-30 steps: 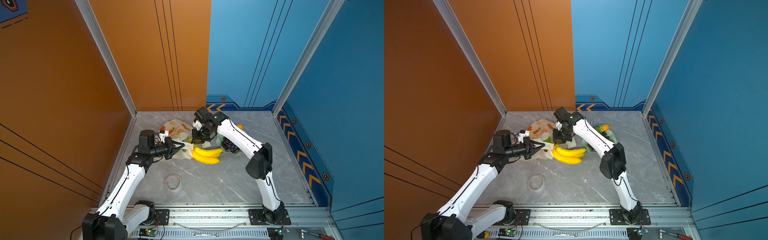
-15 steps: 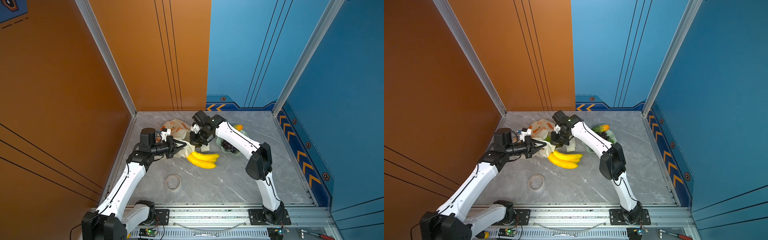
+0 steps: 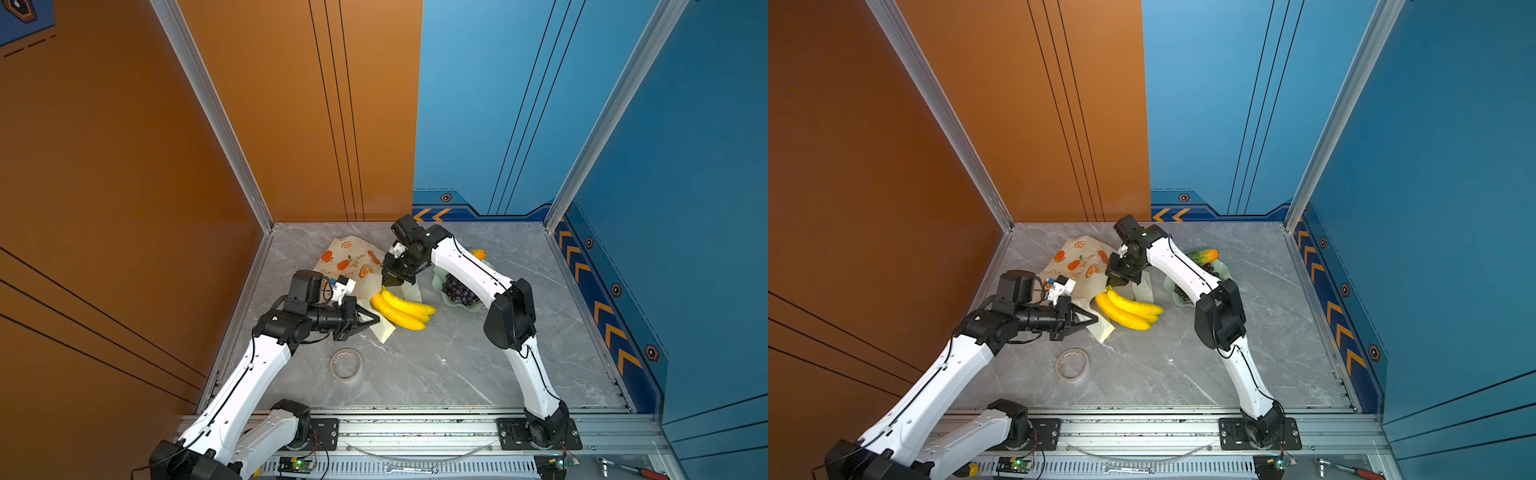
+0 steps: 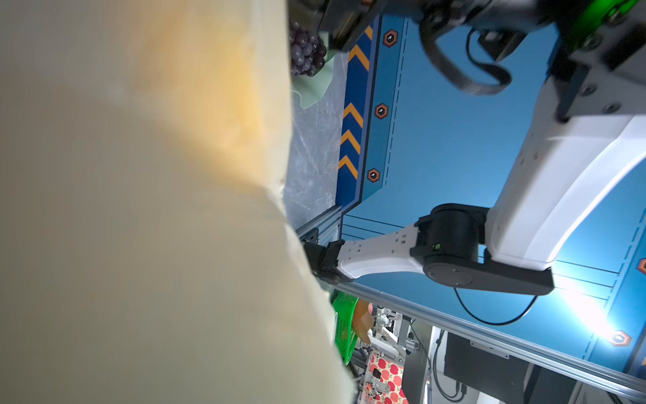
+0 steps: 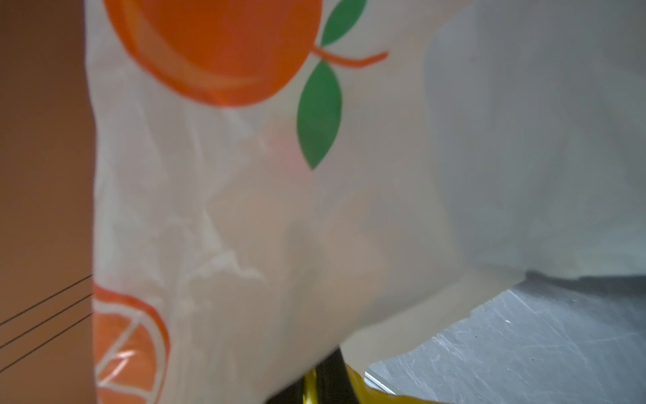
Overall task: Place the fruits into the plastic bag
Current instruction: Place the fruit in the plastic bag.
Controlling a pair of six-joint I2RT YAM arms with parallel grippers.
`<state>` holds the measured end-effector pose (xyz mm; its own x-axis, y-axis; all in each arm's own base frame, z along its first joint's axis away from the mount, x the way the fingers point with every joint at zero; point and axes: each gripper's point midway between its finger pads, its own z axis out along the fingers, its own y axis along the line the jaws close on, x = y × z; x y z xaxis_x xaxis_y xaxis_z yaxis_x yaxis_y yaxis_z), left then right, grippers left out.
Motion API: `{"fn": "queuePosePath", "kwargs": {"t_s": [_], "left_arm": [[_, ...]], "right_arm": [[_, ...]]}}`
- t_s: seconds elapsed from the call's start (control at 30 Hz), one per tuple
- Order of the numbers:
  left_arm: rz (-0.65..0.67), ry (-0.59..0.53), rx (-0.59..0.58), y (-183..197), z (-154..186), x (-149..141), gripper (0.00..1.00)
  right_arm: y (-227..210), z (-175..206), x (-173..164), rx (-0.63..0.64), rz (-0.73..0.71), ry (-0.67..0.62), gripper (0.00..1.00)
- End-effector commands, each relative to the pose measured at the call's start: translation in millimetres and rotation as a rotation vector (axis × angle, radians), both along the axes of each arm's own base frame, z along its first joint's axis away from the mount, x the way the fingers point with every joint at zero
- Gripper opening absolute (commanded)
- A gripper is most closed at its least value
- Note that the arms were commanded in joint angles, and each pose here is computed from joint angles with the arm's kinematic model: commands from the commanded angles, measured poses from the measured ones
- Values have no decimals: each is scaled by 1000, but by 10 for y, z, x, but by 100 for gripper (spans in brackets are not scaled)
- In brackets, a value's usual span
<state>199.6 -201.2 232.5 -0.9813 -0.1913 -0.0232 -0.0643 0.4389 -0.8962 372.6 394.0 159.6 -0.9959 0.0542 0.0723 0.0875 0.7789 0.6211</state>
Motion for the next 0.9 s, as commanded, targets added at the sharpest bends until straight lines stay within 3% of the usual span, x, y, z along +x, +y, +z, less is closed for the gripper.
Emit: {"fn": "queuePosePath", "kwargs": {"t_s": [0.0,0.2,0.4,0.67,0.87], "left_arm": [[-82,23,40,-20,-65,-229,0],[-143,5,119,-188,-140,-240,0],[-174,-41,128,-448,-75,-121,0],[-242,-8,162,-582,-258,-262,0],[-255,-8,194,-621,-339,-225,0]], "right_arm": [[-89,61,167,5,-89,19,0],[-139,-94,232,-40,-198,81,0],[-83,-205,308,-105,-308,51,0],[-156,-264,631,-76,-541,90,1],[-229,-342,675,-71,-694,159,0]]}}
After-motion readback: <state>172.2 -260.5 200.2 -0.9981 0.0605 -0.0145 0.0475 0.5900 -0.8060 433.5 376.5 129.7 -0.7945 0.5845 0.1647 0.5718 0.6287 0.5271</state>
